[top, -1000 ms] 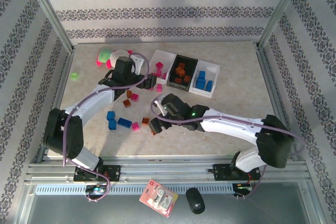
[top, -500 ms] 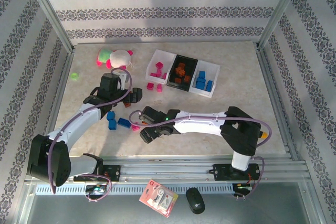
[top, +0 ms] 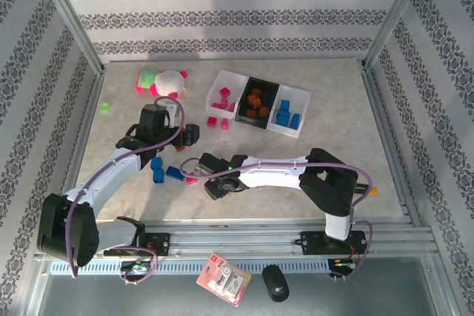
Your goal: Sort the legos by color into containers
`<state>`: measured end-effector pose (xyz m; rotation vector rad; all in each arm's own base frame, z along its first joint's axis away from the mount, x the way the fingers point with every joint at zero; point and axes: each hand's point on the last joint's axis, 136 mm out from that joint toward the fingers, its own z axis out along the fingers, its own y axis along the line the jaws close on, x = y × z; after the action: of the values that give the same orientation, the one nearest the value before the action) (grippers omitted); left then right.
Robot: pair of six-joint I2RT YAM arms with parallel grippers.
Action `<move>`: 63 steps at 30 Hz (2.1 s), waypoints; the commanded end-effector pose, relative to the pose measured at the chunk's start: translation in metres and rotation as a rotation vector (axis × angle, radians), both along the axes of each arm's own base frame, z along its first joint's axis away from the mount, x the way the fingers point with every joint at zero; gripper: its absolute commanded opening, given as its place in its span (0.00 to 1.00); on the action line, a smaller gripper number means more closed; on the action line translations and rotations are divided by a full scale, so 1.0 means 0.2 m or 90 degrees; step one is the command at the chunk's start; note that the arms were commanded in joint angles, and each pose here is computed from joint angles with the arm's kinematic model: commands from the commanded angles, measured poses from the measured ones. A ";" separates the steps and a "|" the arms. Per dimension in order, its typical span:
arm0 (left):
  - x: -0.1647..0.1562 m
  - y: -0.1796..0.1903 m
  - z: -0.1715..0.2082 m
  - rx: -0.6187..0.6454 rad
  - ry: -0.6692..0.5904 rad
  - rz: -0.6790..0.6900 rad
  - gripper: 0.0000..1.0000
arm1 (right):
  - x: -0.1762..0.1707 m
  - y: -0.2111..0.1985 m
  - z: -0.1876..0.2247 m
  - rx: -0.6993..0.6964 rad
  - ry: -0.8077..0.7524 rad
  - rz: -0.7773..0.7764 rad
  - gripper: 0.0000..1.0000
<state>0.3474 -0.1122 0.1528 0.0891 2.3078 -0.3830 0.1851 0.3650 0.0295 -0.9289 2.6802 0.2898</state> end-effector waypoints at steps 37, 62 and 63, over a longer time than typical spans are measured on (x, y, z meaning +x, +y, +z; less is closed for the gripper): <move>-0.25 -0.51 0.02 -0.027 -0.225 -0.246 0.99 | 1.46 -0.68 0.55 0.154 -0.236 -0.328 0.26; -0.24 0.01 -0.10 0.041 -0.033 0.128 0.99 | 0.97 -0.42 0.79 0.203 -0.307 -0.111 0.86; -0.24 0.05 -0.10 0.042 -0.023 0.151 0.99 | 0.91 -0.37 0.79 0.212 -0.303 -0.077 0.86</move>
<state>0.3021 -0.1278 0.1296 0.0212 2.2334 -0.2627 0.3878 0.2747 0.1903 -0.5035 2.1957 0.3758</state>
